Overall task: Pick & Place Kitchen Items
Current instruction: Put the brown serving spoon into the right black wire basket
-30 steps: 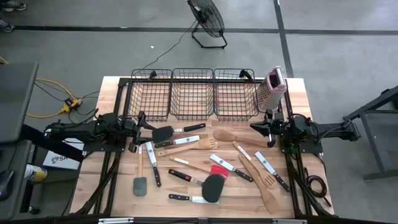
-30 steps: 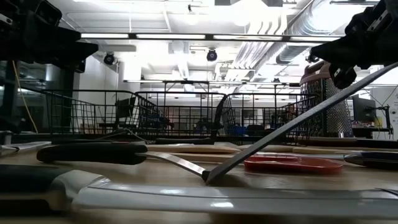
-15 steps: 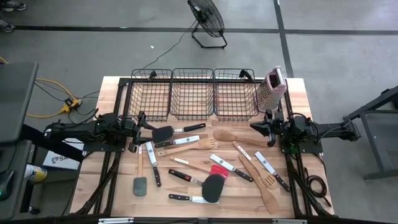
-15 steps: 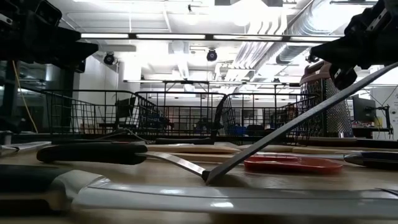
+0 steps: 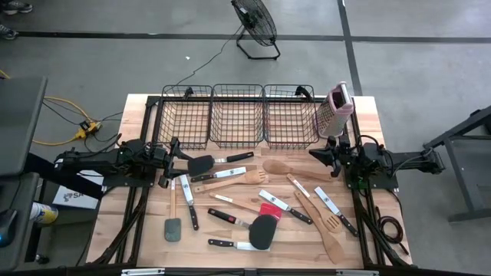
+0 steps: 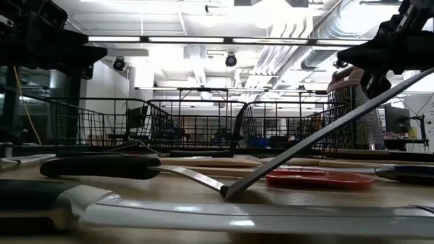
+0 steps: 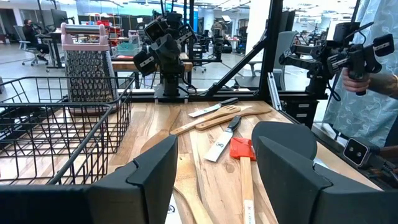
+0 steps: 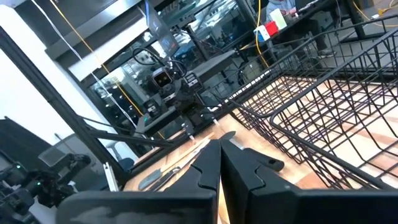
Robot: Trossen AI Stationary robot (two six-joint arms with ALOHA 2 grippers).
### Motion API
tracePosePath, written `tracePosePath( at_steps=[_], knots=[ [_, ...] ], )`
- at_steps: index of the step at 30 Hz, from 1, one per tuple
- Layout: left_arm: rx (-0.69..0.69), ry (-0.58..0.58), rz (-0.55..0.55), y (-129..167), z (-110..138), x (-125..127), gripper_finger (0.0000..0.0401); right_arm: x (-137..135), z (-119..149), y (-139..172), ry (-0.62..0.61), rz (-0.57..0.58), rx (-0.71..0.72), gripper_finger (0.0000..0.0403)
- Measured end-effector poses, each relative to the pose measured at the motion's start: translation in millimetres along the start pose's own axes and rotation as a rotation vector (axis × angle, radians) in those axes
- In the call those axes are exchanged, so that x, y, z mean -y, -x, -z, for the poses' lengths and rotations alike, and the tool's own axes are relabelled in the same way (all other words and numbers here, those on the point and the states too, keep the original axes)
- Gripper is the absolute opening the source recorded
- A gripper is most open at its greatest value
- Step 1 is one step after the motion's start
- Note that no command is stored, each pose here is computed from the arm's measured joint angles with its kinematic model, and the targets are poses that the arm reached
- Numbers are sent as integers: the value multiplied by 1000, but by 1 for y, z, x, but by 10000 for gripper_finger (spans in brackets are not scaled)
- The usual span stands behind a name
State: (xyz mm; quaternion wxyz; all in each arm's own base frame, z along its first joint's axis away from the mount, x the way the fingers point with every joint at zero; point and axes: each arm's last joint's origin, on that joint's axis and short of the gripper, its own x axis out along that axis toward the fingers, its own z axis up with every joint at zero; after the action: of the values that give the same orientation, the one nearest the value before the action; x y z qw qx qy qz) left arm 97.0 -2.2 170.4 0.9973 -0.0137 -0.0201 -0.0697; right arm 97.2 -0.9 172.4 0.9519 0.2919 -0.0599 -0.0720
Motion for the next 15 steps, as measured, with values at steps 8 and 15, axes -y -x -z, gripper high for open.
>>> tracePosePath(
  at_steps=[8,15],
  knots=[
    [0,0,0,0,0,0,212,0,-1,0,0,16,16,2],
    [0,0,0,0,0,0,212,0,-1,0,11,23,23,2]
  ],
)
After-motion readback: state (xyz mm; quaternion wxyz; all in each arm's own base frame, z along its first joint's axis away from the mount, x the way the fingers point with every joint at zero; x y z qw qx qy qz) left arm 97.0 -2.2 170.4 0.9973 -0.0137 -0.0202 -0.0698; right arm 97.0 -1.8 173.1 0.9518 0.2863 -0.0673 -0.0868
